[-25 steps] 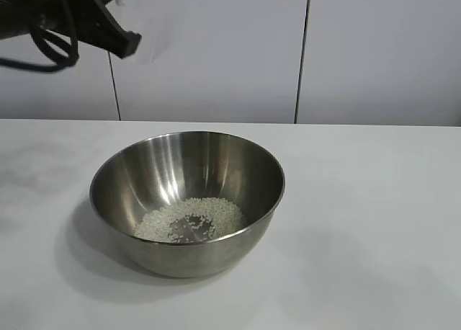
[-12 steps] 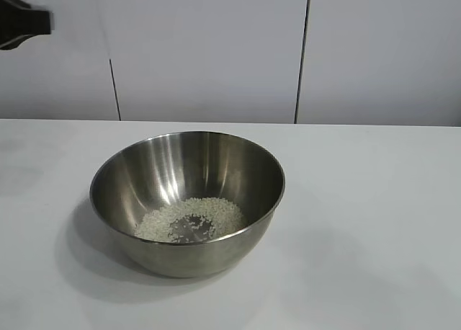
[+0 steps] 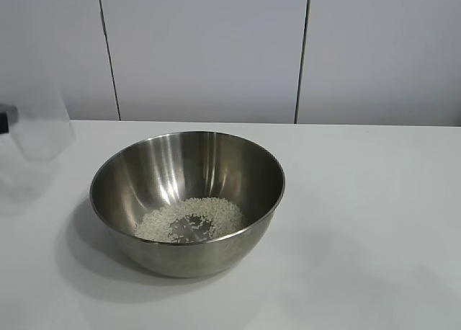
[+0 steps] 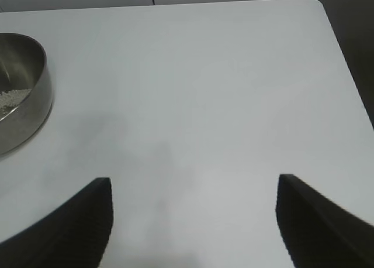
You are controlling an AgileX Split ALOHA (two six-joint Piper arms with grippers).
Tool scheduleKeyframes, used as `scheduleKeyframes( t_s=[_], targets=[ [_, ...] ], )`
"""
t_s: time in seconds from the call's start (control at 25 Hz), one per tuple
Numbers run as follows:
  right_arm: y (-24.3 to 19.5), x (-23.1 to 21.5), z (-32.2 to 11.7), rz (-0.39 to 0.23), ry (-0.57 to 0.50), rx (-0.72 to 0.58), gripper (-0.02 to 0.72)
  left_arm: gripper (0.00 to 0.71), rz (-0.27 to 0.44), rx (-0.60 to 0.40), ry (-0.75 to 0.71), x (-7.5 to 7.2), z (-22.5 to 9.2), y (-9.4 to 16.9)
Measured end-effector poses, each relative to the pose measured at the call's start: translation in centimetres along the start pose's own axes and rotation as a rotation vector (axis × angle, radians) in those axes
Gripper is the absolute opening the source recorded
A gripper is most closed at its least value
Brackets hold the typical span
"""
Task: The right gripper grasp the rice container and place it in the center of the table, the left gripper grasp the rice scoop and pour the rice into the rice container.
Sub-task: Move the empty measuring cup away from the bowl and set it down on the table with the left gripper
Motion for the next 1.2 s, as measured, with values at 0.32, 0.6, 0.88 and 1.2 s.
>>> scheduleKeyframes(
  t_s=[0.32, 0.6, 0.88, 1.2],
  targets=[
    [0.0, 0.0, 0.0, 0.0, 0.0, 0.0, 0.535, 0.006, 0.098, 0.027, -0.168, 1.8, -2.9, -0.6],
    [0.0, 0.0, 0.0, 0.0, 0.0, 0.0, 0.535, 0.006, 0.102, 0.079, -0.18, 2.1, -4.2, -0.6],
    [0.0, 0.0, 0.0, 0.0, 0.0, -0.001, 0.535, 0.225, 0.101, 0.08, -0.151, 2.0, -4.2, -0.6],
    [0.0, 0.0, 0.0, 0.0, 0.0, -0.001, 0.535, 0.373, 0.125, 0.102, -0.09, 1.4, -5.4, 1.4]
  ],
)
Point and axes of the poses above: a point on each arm's last joint axis where the gripper is mounted, y pointing back along that axis away from the gripper, x along the wrist's bending axis when the last joint is at zero, z = x × y, the point moved 2 cm from there along -y, pointing out along that axis toward the gripper, and after that the axes turned 13 degrees about y, right-handed, at the moved point
